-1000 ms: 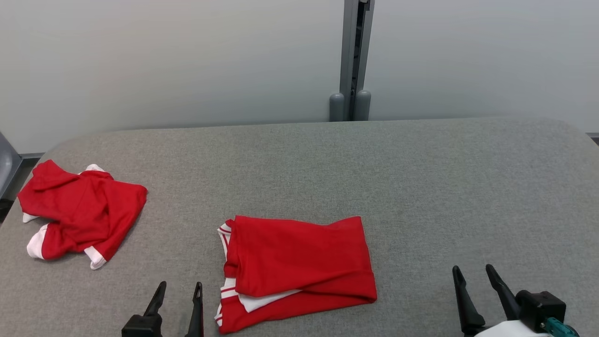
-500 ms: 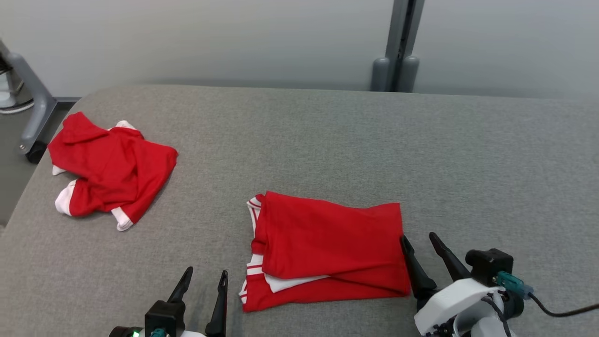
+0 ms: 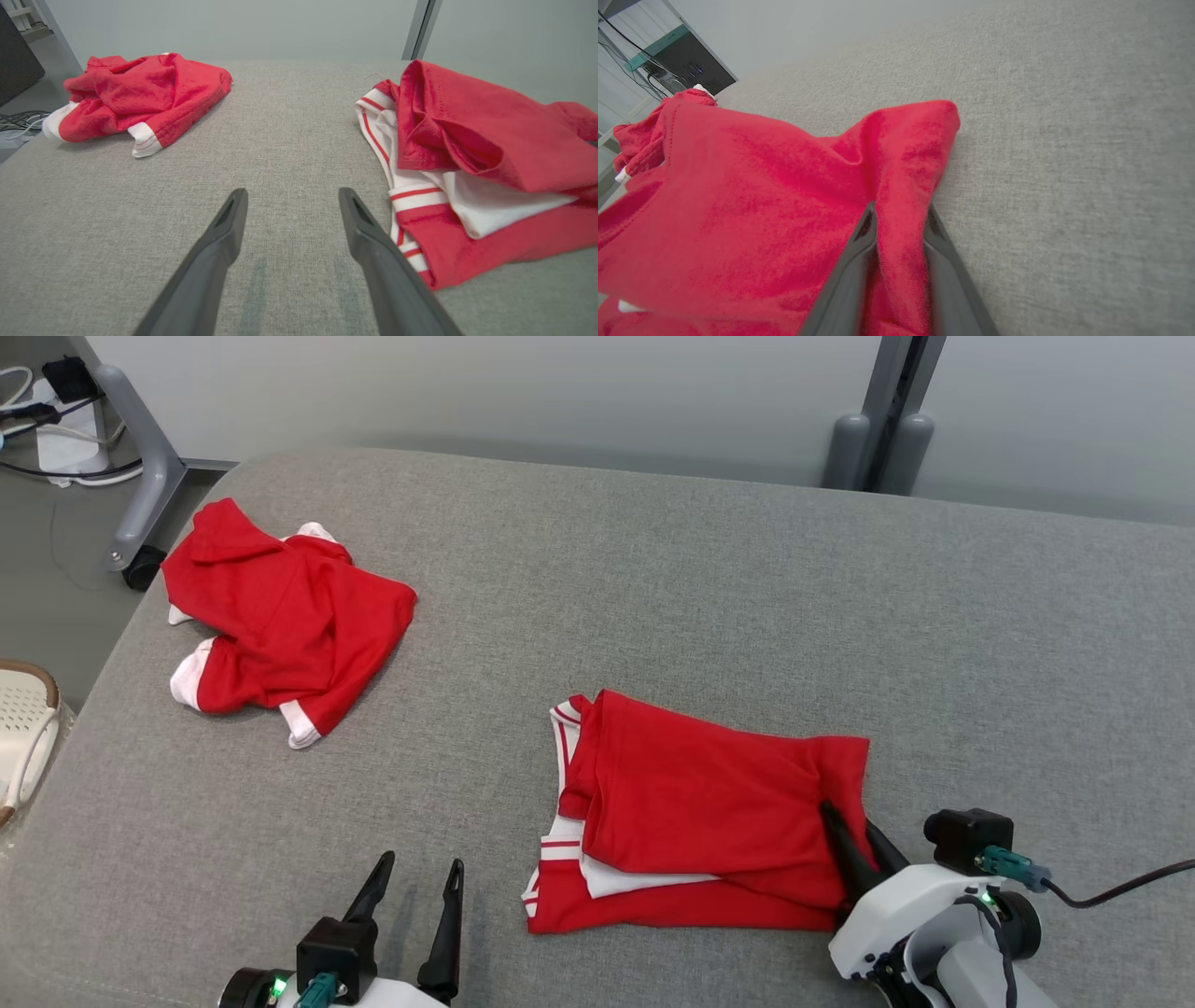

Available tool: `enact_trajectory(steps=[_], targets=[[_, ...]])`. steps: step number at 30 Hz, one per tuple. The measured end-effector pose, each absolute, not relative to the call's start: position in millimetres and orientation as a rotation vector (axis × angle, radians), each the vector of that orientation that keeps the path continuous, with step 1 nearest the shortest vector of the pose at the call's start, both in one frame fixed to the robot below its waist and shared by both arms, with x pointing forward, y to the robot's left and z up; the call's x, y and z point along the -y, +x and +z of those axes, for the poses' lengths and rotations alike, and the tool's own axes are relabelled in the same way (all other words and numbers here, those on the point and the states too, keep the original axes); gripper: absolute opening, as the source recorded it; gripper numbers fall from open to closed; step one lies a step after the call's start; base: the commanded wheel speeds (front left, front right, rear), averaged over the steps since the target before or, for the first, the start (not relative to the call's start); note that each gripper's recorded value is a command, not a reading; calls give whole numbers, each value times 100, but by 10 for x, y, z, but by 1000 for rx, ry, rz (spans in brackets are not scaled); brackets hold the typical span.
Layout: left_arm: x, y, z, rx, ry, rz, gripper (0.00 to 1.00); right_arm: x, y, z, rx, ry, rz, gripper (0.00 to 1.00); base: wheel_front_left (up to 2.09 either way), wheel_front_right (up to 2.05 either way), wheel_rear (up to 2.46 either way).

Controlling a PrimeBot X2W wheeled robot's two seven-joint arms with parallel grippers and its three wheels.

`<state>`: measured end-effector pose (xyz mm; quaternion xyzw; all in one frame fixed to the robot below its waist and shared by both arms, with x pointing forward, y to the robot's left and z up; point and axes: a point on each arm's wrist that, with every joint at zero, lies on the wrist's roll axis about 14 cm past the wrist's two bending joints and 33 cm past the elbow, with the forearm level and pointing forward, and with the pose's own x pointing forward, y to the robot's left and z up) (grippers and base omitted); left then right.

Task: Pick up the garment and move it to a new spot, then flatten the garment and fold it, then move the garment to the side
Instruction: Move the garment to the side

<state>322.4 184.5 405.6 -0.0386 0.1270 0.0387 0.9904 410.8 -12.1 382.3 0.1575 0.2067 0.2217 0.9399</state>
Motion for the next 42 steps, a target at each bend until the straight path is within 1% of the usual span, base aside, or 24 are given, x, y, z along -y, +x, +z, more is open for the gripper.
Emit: enact_trajectory(steps=[1, 8, 12, 23, 28, 33, 37, 42], targets=[[-1843, 3224, 4054, -256, -79, 78, 100, 128, 4124, 3836, -418, 326, 448, 0, 0, 0, 0], [-1687, 3275, 4082, -245, -83, 24, 100, 300, 4223, 4021, -347, 335, 398, 0, 0, 0, 0], [-1519, 3338, 4120, -232, -82, -37, 100, 448, 4197, 4071, -324, 325, 365, 0, 0, 0, 0], [-398, 3706, 4319, -171, -84, -395, 100, 1389, 3781, 4106, -278, 298, 126, 0, 0, 0, 0], [113, 3721, 4361, -165, -96, -544, 100, 1816, 3538, 4135, -253, 299, -2, 0, 0, 0, 0], [515, 3710, 4389, -159, -96, -663, 100, 2115, 3337, 4168, -232, 312, -101, 0, 0, 0, 0], [688, 3721, 4366, -163, -98, -714, 100, 2232, 3303, 4189, -224, 310, -137, 0, 0, 0, 0], [597, 3779, 4242, -191, -94, -689, 100, 2234, 3467, 4221, -219, 292, -122, 0, 0, 0, 0]])
